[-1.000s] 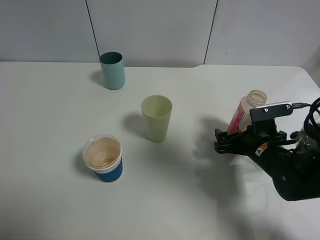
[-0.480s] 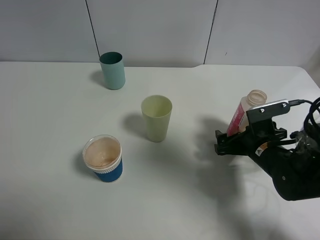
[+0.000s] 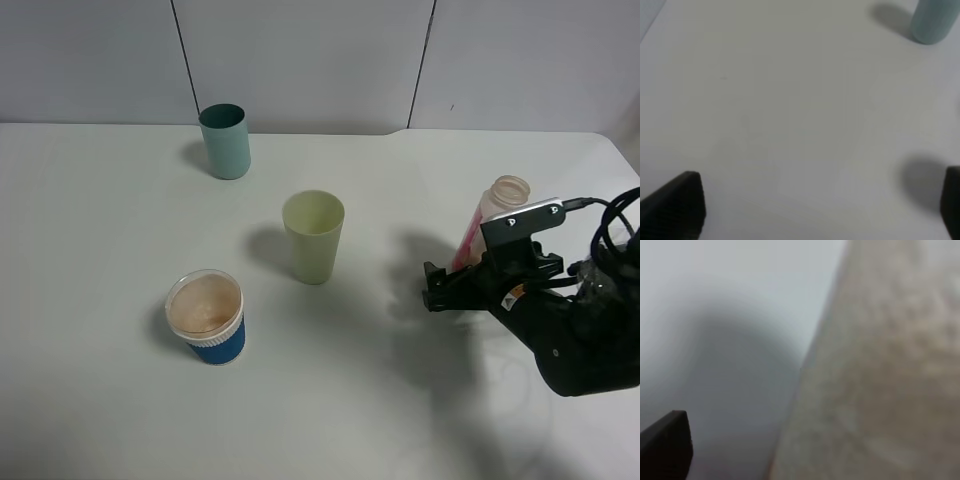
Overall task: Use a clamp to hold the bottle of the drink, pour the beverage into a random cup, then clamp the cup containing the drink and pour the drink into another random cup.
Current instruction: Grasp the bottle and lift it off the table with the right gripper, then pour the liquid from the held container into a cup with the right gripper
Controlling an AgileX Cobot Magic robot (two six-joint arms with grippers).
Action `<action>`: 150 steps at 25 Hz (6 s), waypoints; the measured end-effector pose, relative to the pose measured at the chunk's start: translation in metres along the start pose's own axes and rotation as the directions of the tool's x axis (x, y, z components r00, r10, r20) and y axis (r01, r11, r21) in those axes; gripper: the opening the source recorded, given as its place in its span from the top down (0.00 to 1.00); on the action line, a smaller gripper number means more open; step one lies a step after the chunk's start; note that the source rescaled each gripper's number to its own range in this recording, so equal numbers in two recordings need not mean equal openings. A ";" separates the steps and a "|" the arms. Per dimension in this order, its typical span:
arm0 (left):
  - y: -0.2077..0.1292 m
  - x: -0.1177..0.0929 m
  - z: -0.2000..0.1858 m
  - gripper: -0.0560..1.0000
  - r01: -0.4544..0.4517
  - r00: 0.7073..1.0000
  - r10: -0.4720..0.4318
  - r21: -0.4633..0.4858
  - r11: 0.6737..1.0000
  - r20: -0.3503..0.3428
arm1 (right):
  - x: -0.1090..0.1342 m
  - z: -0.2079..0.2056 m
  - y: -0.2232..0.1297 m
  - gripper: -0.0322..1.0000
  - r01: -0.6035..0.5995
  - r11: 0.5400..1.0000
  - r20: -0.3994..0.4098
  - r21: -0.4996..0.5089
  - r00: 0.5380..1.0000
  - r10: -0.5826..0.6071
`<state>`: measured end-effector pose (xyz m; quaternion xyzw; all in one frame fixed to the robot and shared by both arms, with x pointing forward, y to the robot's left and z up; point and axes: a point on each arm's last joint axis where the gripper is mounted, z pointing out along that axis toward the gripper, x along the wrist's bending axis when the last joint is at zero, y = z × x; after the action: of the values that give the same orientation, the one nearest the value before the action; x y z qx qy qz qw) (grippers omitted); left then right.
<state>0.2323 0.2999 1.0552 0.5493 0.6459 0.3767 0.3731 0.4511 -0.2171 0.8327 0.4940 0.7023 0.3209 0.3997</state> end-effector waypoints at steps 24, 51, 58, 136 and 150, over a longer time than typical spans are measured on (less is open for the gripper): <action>0.000 0.000 0.000 0.04 0.000 1.000 0.000 0.000 1.000 0.000 | 0.002 0.003 0.002 0.15 0.039 0.999 -0.015 -0.013 0.999 -0.039; 0.000 0.000 0.000 0.04 0.000 1.000 0.000 0.000 1.000 0.000 | 0.004 0.013 0.010 0.94 0.046 0.998 0.009 -0.047 0.999 -0.045; 0.000 0.000 0.000 0.04 0.000 1.000 0.000 0.000 1.000 0.000 | 0.004 0.013 0.010 0.94 0.065 0.997 0.010 -0.047 0.998 -0.065; 0.000 0.000 0.000 0.04 0.000 1.000 0.000 0.000 1.000 0.000 | 0.010 0.004 0.151 0.94 0.381 0.830 -0.217 -0.408 0.842 -0.493; 0.000 0.000 0.000 0.04 0.000 1.000 0.000 0.000 1.000 0.000 | 0.023 0.038 0.177 0.94 0.469 0.771 -0.231 -0.431 0.769 -0.597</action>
<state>0.2323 0.2999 1.0552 0.5493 0.6459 0.3767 0.3731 0.5575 -0.1386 0.9590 0.1249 0.8063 0.3946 0.4226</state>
